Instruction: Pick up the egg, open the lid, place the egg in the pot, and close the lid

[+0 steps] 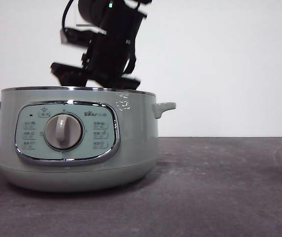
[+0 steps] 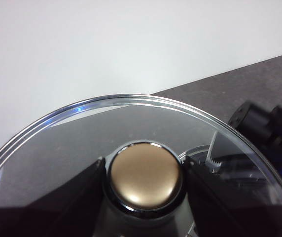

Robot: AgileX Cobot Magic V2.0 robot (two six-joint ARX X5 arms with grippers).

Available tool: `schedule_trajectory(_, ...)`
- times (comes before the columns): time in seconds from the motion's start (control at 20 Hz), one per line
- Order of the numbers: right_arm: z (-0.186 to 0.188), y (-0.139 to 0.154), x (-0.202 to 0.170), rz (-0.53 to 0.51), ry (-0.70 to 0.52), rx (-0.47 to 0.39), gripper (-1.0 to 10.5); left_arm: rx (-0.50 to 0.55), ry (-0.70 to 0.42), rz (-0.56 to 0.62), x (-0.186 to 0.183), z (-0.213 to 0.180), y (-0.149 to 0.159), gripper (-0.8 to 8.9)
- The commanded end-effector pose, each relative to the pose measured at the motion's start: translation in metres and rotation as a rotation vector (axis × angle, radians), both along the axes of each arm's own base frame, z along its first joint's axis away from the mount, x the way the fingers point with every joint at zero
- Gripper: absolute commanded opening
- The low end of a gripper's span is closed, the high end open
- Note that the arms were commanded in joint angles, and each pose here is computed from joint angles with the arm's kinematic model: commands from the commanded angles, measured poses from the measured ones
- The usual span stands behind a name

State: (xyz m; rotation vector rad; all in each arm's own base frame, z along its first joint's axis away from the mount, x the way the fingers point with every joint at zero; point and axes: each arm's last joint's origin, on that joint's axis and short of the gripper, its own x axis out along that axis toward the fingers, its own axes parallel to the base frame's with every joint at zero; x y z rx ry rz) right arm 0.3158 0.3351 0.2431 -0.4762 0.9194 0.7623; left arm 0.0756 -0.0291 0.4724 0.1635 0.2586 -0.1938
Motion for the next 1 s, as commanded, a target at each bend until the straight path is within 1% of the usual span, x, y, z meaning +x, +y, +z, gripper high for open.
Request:
schedule_trajectory(0.05,0.034,-0.016,-0.007,-0.082,-0.085,-0.015,4.1,-0.014,-0.054,0.002,0.000,0.008,0.000,-0.08)
schedule_trajectory(0.1,0.053,-0.028,-0.010,-0.118,-0.119,-0.025,4.1,-0.008,-0.042,0.000,0.005,0.007,-0.002,-0.08)
schedule_trajectory(0.2,0.093,-0.062,-0.018,-0.217,-0.204,-0.050,4.1,0.002,-0.015,-0.010,0.017,0.005,-0.009,-0.08)
schedule_trajectory(0.25,0.115,-0.081,-0.025,-0.279,-0.242,-0.035,4.1,-0.007,-0.007,-0.050,0.024,0.005,-0.013,-0.08)
schedule_trajectory(0.35,0.154,-0.115,-0.043,-0.374,-0.268,0.054,4.1,-0.019,0.014,-0.117,0.042,0.003,-0.025,-0.09)
schedule_trajectory(0.45,0.182,-0.142,-0.064,-0.427,-0.291,0.111,4.1,-0.040,0.043,-0.158,0.061,0.000,-0.036,-0.08)
schedule_trajectory(0.55,0.199,-0.162,-0.081,-0.449,-0.312,0.139,4.1,-0.051,0.070,-0.194,0.078,-0.006,-0.046,-0.08)
schedule_trajectory(0.7,0.218,-0.185,-0.104,-0.467,-0.341,0.171,4.1,-0.085,0.101,-0.211,0.101,-0.023,-0.059,-0.08)
schedule_trajectory(0.85,0.229,-0.204,-0.122,-0.489,-0.357,0.185,4.1,-0.122,0.114,-0.210,0.117,-0.053,-0.071,-0.08)
schedule_trajectory(1.0,0.234,-0.218,-0.137,-0.515,-0.342,0.191,4.1,-0.140,0.119,-0.206,0.128,-0.086,-0.078,-0.09)
